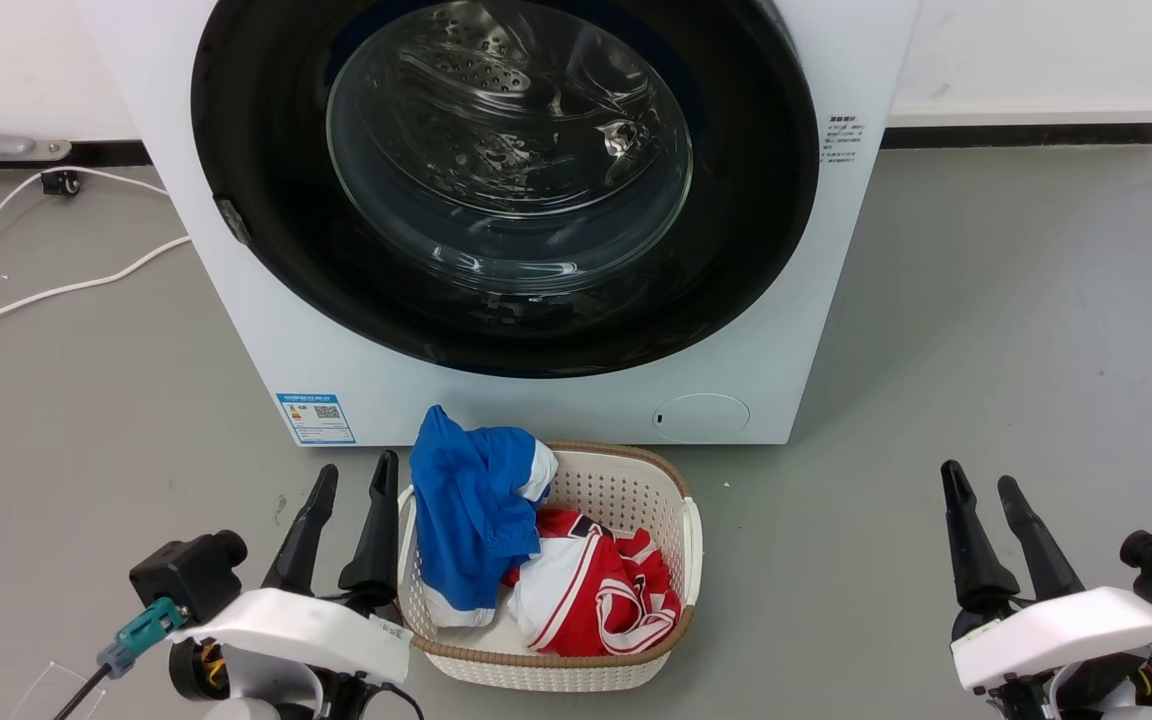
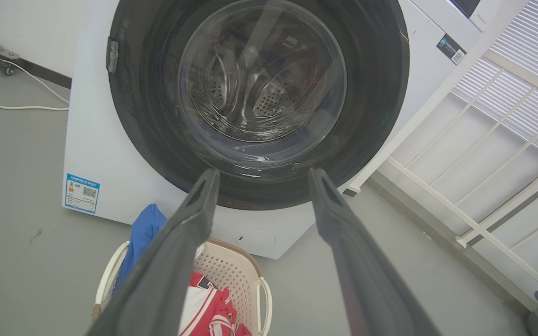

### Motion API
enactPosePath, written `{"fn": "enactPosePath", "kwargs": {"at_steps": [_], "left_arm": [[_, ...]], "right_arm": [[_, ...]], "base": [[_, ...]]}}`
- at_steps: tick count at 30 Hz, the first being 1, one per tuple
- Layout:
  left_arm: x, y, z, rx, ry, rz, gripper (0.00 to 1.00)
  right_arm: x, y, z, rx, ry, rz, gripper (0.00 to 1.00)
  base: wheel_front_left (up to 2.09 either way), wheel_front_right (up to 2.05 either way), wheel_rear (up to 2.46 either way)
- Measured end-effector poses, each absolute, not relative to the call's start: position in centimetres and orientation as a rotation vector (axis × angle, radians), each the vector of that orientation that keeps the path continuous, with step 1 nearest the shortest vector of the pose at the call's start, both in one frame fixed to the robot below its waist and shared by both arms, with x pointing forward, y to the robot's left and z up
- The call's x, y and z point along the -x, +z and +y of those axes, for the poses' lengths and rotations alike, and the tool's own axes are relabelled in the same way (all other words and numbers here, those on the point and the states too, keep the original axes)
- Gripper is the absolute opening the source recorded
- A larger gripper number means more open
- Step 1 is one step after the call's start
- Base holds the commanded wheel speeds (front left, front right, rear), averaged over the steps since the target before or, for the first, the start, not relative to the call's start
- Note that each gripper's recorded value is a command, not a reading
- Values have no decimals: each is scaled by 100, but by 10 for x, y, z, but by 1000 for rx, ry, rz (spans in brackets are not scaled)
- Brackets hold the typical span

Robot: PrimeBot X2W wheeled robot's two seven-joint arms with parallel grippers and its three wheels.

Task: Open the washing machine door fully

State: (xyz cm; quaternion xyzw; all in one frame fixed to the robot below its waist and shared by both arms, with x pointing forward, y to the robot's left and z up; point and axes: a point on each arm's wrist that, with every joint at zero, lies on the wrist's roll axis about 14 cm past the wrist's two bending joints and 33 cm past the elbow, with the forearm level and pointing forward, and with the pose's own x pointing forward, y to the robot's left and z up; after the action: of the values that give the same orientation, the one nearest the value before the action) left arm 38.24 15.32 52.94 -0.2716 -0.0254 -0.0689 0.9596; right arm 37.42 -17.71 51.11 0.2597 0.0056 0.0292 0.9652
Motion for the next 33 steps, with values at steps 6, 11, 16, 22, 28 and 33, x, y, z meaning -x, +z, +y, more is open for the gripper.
{"fn": "enactPosePath", "kwargs": {"at_steps": [6, 11, 16, 22, 28, 33], "left_arm": [[-382, 529, 154, 454, -141, -57, 100], [-381, 528, 154, 377, -145, -60, 100], [-380, 530, 154, 269, -152, -74, 100], [-379, 530, 152, 198, -161, -82, 100], [-378, 528, 148, 153, -176, -86, 100], [-378, 529, 147, 136, -182, -97, 100]], "right_arm": [[-373, 513, -175, -450, 70, 4, 100], [-372, 514, -173, -395, 76, 3, 100], [-370, 513, -172, -322, 81, 5, 100], [-370, 515, -172, -267, 85, -4, 100], [-370, 517, -172, -221, 88, -9, 100], [-370, 517, -172, -193, 89, -12, 100]], "base": [[0, 0, 0], [0, 0, 0], [0, 0, 0], [0, 0, 0], [0, 0, 0], [0, 0, 0]]}}
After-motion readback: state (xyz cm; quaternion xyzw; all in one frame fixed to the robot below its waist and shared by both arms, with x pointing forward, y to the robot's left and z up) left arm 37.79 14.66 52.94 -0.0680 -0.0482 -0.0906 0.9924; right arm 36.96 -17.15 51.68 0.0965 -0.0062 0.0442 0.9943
